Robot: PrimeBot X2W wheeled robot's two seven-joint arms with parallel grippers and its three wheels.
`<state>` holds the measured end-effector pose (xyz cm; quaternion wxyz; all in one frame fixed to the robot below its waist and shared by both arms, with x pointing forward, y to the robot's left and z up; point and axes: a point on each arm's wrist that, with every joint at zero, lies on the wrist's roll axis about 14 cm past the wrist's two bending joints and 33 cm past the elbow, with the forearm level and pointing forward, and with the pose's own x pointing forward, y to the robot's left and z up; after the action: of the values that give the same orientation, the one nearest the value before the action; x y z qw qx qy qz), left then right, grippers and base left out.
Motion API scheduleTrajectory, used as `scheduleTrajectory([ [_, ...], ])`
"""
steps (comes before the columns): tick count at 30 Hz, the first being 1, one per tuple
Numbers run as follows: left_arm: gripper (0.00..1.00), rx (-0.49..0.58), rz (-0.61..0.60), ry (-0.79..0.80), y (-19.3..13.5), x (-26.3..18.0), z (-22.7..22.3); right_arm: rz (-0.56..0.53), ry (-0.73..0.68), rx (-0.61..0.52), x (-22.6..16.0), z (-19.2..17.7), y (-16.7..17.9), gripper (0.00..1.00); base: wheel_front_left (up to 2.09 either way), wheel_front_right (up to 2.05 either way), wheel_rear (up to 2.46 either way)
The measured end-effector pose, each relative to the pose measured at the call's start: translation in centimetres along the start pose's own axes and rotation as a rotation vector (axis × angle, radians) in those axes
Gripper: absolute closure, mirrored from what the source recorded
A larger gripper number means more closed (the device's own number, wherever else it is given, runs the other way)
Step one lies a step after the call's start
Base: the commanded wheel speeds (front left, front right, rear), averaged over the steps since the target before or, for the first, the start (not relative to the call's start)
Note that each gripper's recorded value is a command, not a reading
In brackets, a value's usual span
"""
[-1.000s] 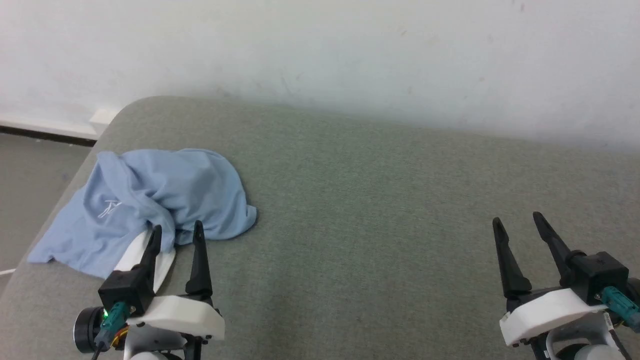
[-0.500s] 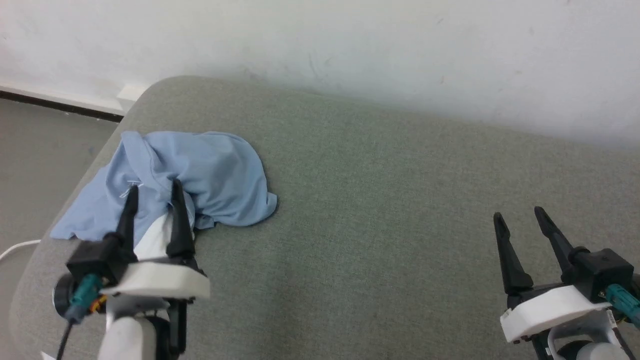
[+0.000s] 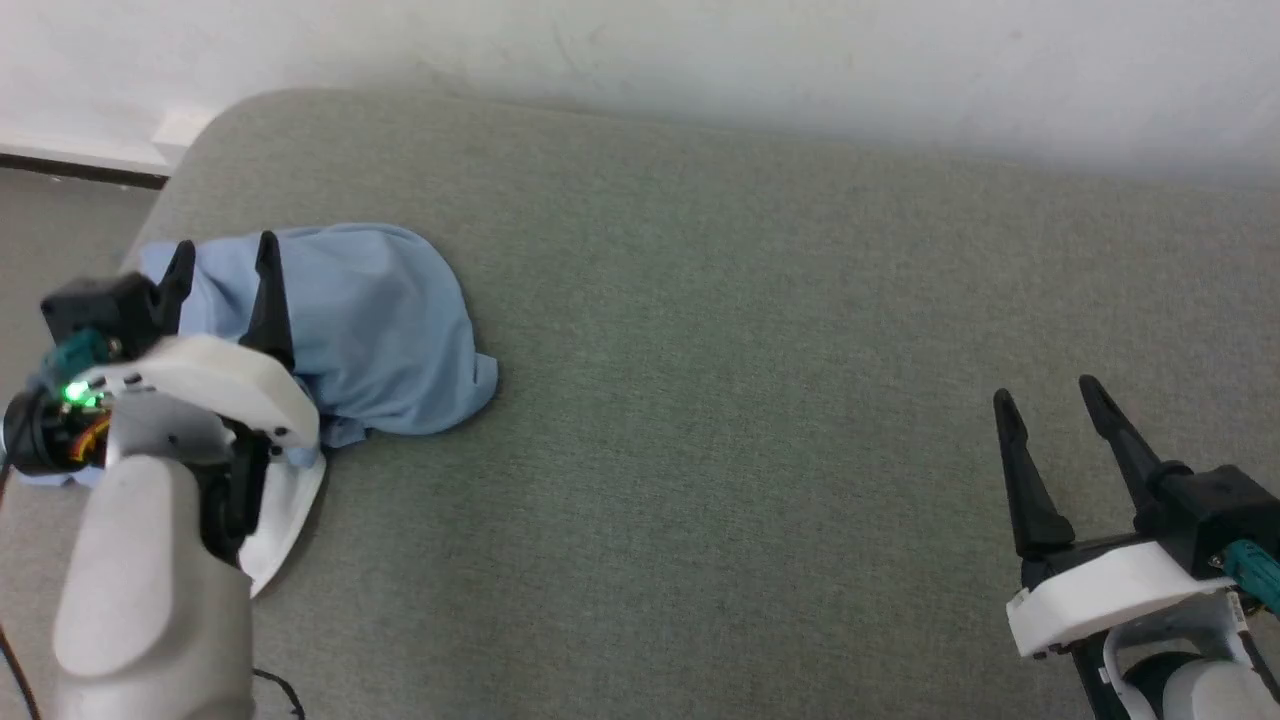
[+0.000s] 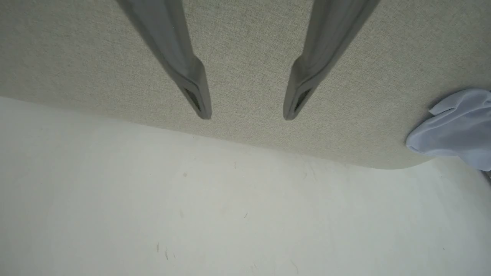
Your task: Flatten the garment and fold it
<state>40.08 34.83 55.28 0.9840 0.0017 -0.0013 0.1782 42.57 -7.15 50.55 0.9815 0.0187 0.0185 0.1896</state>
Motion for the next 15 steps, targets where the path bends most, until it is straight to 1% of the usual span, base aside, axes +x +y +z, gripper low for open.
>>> scheduleTrajectory([
  [3,0.00,0.016,0.006,0.176,0.6,1.6,-3.2,-0.016,0.014,0.006,0.3,-0.5,-0.7,0.00,0.00,0.00,0.00],
  [7,0.00,0.021,0.031,0.402,1.6,2.4,-7.6,-0.039,0.034,0.015,0.4,-1.5,-1.6,0.00,0.00,0.00,0.00],
  [12,0.00,0.011,0.075,0.653,2.7,1.9,-12.8,-0.059,0.052,0.026,0.9,-2.5,-2.5,0.00,0.00,0.00,0.00],
  [15,0.00,0.005,0.096,0.761,3.0,1.3,-15.3,-0.069,0.063,0.032,1.3,-3.1,-3.0,0.00,0.00,0.00,0.00],
])
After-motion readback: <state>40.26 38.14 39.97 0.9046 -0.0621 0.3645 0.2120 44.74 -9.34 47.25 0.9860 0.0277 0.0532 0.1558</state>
